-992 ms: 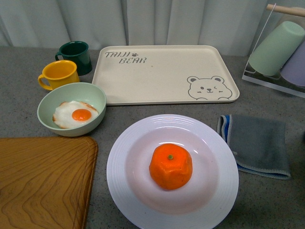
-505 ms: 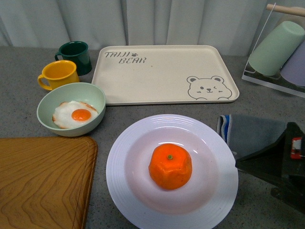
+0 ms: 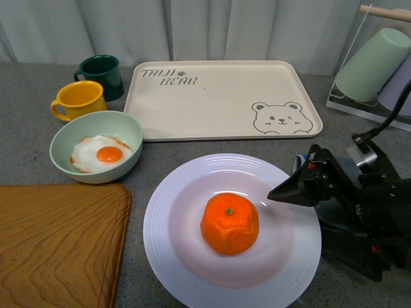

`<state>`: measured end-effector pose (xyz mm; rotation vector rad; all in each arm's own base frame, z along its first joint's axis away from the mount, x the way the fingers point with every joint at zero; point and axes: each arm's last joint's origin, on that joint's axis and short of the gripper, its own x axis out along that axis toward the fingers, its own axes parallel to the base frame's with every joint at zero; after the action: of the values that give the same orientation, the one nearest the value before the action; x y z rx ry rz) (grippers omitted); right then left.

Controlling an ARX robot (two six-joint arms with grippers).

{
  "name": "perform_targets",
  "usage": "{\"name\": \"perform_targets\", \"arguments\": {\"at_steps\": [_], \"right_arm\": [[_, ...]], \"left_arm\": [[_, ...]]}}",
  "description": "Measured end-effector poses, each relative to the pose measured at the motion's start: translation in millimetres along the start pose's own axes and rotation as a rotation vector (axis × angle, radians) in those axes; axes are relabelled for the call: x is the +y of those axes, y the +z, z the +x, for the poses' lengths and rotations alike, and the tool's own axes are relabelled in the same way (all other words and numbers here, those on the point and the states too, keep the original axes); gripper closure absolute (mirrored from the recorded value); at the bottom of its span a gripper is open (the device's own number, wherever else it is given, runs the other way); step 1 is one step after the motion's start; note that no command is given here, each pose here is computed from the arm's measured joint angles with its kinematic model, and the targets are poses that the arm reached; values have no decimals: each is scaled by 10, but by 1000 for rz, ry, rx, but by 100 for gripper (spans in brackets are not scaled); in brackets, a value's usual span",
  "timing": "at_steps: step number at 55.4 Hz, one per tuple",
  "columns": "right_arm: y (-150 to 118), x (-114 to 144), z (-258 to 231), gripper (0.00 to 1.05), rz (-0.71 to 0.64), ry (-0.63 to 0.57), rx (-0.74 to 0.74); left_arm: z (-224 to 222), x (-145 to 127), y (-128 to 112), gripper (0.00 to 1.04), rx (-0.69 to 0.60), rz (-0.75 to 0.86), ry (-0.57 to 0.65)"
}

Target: Place orange and plate with both arms

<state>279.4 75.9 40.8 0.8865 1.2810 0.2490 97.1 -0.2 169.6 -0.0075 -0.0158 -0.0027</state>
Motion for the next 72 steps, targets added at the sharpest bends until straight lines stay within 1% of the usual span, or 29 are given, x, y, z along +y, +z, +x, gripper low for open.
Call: {"name": "perform_targets", "arguments": {"at_steps": [1,2,3,7,9,12,18,20,23,28,30,34,38,42,45,48,55,62,72], "right_arm": [[1,5,22,17,7,-10,9],[0,5,34,18,10,-17,13],[2,7,62,24,19,-37,23],[2,6,127,38,39,-76,49],[9,2,135,43,46,-93,47],[20,-13,144,54,62,-134,43],[22,-48,134,71,83,-176,43],[22,-58,130,74,85,-182,44],[16,-74,121,81,83,-174,57],[-5,-64,96,88,68,-149,69],[-11,-54,70,91,55,-118,66],[-13,-48,24,95,31,-58,45],[-19,-19,-28,100,-1,11,18],[-17,-44,-82,100,-1,52,-38],[-7,-65,-132,100,-12,106,-82],[59,-39,-209,100,-44,194,-124],[206,104,-290,100,-109,321,-164],[469,231,-177,100,-106,340,-177],[889,411,105,100,-79,352,-170]], "left_arm": [[-1,0,0,101,0,0,0],[-1,0,0,101,0,0,0],[-1,0,-1,100,0,0,0],[-1,0,-2,86,1,0,0],[-1,0,-2,81,1,0,0],[-2,0,-1,70,0,0,0],[-2,0,-1,54,0,0,0],[-2,0,-1,50,0,0,0],[-2,0,-1,41,0,0,0],[-2,0,-1,29,0,0,0],[-2,0,0,20,0,0,0],[-2,0,0,6,0,0,0],[-2,0,0,7,0,2,0],[-2,0,0,7,0,2,0],[-2,0,0,7,0,2,0],[-2,0,0,7,0,2,0],[-2,0,0,7,0,2,0],[-2,0,0,7,0,2,0],[-2,0,0,7,0,2,0]]}}
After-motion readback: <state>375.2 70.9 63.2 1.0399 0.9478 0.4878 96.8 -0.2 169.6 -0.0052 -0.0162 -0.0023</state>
